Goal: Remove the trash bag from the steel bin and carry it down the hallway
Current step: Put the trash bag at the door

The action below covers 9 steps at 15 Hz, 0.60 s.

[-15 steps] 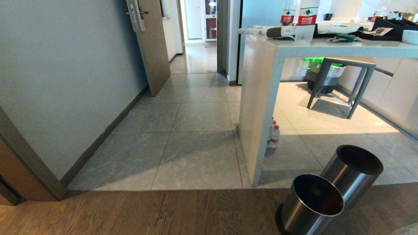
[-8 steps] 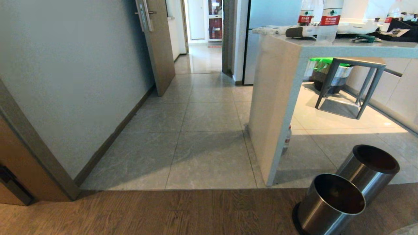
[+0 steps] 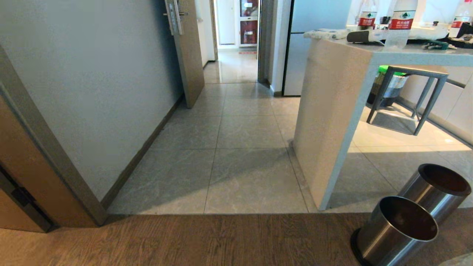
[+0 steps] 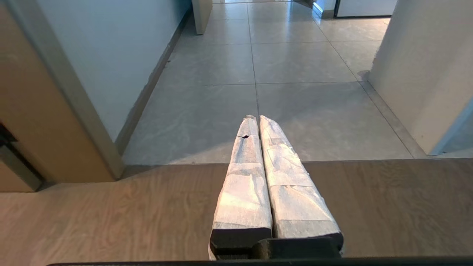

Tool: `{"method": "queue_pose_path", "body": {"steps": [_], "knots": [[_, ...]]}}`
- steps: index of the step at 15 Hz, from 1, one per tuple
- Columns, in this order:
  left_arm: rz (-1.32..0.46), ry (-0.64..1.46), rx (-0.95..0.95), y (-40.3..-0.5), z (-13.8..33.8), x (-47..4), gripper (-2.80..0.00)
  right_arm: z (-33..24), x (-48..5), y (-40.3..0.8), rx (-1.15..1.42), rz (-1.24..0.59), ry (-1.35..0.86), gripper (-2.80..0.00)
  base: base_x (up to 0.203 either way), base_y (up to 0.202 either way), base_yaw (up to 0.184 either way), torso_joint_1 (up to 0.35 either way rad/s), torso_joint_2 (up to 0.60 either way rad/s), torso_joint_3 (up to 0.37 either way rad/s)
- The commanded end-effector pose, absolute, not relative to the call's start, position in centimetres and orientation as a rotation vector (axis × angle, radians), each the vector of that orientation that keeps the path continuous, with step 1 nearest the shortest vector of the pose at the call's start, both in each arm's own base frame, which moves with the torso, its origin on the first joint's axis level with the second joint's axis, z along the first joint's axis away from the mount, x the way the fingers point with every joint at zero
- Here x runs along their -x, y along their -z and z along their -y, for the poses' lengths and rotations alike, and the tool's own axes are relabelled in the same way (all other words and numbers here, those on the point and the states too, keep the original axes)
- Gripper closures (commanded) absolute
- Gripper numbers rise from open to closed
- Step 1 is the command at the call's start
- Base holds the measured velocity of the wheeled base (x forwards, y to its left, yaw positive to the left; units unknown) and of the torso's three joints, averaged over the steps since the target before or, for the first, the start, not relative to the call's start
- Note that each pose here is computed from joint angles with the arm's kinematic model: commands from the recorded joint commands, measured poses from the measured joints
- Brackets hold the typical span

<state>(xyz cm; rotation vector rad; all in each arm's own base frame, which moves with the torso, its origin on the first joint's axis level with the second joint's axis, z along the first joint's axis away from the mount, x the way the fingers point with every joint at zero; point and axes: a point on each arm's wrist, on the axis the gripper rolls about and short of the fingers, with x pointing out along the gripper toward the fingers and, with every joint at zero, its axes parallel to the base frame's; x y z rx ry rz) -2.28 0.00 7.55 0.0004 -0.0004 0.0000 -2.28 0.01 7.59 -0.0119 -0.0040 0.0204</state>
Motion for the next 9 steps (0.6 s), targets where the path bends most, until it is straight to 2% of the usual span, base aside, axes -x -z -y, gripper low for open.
{"method": "queue_pose_path", "body": {"steps": [1,4,9], "knots": [[0.0,0.0,0.0,-7.55,0.0,2.28,0.0,-0.01,2.27,-7.6,0.012,0.003,-0.023,0.0,0.0,0.05,0.004,0.002,0.0,0.0],[0.0,0.0,0.002,-7.55,0.0,2.28,0.0,-0.01,2.27,-7.6,0.012,0.003,-0.021,0.0,0.019,0.002,0.003,0.001,0.0,0.0],[0.0,0.0,0.005,-7.55,0.0,2.28,0.0,-0.01,2.27,-7.6,0.012,0.003,-0.021,0.0,0.18,0.001,0.002,0.003,0.0,0.001]]}}
